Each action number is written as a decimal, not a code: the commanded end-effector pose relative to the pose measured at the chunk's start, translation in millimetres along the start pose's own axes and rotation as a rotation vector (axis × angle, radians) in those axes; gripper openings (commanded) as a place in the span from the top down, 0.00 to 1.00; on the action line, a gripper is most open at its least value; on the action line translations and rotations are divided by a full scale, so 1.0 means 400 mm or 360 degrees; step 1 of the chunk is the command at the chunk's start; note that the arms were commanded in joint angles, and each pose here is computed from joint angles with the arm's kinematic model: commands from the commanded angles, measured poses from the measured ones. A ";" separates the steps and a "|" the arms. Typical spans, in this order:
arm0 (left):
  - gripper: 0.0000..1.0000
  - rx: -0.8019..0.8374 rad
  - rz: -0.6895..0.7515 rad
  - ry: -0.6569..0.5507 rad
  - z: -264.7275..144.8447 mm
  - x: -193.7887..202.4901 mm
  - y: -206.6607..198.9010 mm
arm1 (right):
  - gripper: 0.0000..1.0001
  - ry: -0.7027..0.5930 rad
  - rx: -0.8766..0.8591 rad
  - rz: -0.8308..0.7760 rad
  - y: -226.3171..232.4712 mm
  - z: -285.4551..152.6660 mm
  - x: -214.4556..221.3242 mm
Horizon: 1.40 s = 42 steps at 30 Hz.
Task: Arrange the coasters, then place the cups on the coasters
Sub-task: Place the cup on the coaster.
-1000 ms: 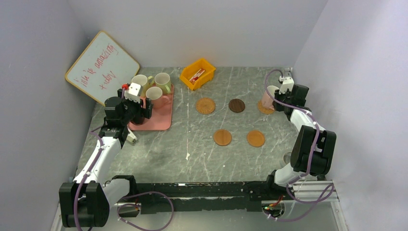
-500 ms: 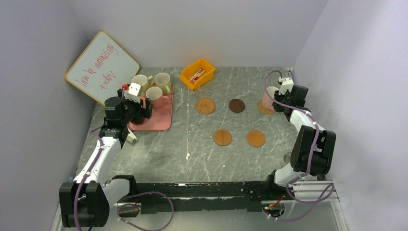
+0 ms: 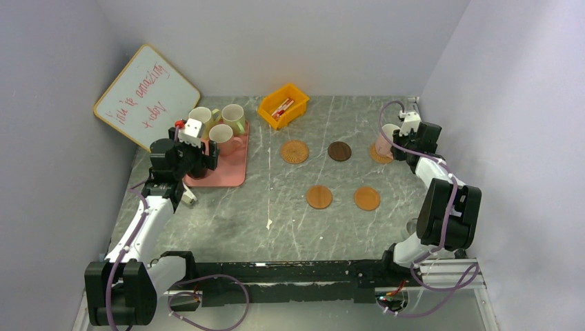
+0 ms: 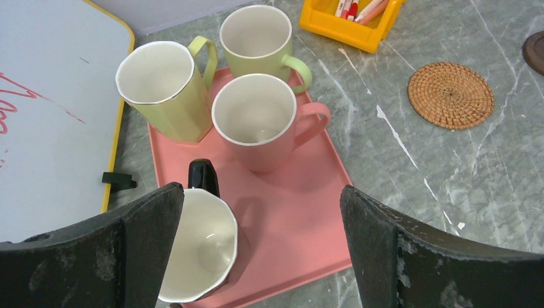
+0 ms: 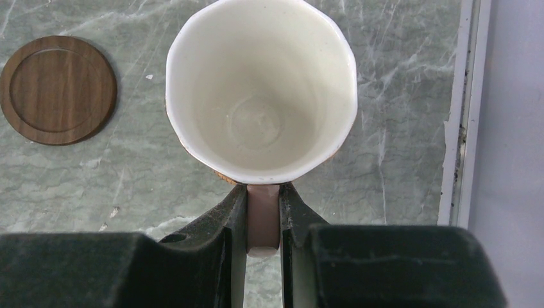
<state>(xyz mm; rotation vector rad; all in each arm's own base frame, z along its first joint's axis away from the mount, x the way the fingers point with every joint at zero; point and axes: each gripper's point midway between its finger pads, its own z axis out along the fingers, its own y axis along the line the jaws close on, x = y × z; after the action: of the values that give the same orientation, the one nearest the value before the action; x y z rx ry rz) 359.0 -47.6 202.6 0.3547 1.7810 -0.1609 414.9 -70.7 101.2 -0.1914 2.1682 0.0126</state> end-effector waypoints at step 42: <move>0.03 0.0007 0.0000 -0.0070 0.002 -0.028 0.002 | 0.74 -0.0214 -0.0021 -0.0175 0.002 -0.024 -0.106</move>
<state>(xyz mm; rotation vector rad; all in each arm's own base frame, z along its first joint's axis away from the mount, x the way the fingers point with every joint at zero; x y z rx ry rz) 359.0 -47.6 202.7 0.3551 1.7805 -0.1606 416.3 -69.9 100.2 -0.2516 2.1618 -0.0052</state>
